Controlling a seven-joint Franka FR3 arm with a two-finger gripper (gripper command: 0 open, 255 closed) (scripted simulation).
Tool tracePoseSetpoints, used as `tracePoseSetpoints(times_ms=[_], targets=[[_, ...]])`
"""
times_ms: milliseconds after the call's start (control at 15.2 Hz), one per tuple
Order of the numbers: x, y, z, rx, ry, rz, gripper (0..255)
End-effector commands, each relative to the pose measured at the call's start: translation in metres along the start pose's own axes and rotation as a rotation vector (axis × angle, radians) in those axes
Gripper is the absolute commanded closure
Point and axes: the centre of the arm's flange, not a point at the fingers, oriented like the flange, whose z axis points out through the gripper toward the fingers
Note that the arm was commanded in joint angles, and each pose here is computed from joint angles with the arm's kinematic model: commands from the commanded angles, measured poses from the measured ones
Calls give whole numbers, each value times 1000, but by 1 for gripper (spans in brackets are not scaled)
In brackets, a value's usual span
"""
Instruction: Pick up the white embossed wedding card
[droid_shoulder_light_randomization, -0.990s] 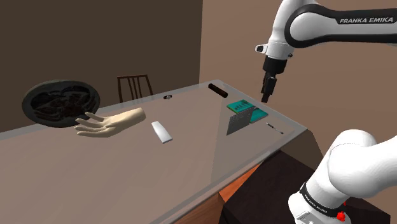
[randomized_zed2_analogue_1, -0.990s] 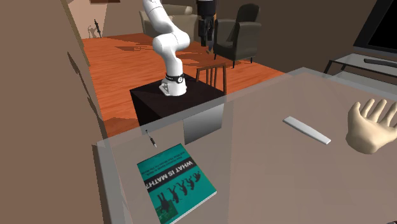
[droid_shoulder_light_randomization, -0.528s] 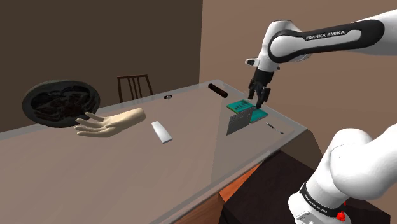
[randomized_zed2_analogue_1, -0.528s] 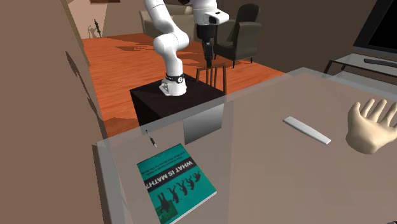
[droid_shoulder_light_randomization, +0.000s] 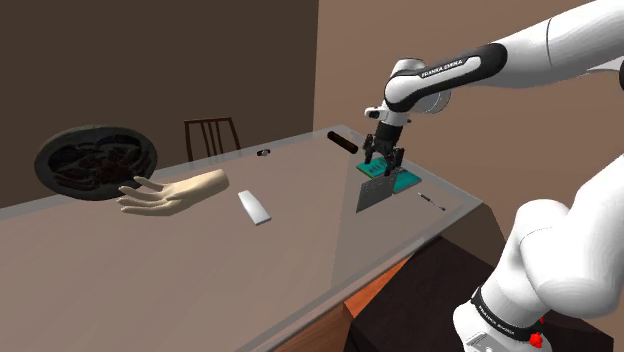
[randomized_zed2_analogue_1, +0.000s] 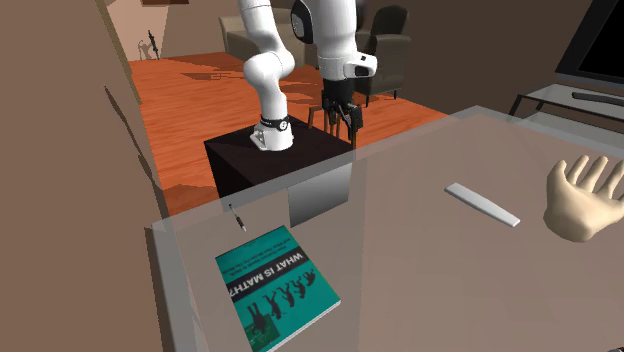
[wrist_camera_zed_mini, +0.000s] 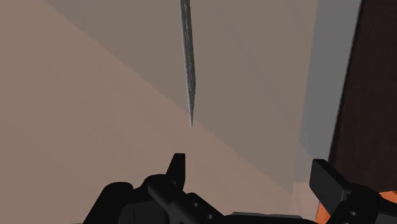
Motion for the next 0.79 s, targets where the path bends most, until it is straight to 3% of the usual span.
tracePoseSetpoints(times_ms=[0,198,726], targets=[[-3,22,17,10,15,-125,0],[2,48,38,25,33,-264,0],[-6,50,77,25,33,-264,0]])
